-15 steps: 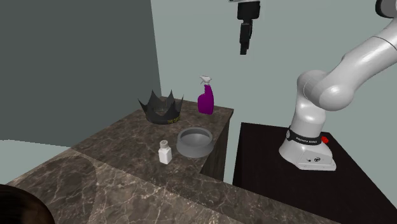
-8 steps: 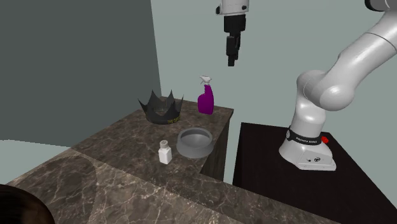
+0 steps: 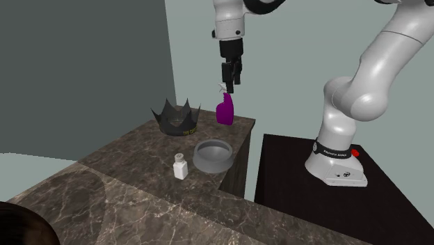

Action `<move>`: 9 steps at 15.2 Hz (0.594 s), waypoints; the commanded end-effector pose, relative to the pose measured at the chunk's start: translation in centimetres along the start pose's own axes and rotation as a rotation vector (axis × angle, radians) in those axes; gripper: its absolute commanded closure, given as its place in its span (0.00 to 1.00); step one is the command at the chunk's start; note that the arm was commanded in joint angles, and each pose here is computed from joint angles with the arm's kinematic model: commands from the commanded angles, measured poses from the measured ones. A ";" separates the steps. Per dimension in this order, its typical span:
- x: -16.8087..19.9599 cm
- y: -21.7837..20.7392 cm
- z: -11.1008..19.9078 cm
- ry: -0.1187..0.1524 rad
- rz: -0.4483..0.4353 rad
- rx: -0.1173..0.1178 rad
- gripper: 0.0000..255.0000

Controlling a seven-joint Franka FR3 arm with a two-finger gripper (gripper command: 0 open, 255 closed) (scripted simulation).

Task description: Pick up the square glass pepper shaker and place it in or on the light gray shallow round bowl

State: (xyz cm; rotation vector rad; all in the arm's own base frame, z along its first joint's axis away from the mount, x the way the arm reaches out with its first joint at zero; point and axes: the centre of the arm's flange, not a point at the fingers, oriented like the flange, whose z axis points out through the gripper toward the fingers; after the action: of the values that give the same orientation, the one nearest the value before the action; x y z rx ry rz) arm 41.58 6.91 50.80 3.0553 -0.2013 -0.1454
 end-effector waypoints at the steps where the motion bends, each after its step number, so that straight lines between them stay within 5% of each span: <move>1: 1.8 -1.5 1.8 -0.011 0.001 0.006 0.00; 9: 8.4 -7.7 7.5 -0.054 0.005 0.030 0.00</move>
State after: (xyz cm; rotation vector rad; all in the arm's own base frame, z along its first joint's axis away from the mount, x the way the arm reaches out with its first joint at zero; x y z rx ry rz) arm 49.07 12.36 42.80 3.0796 -0.2136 -0.2189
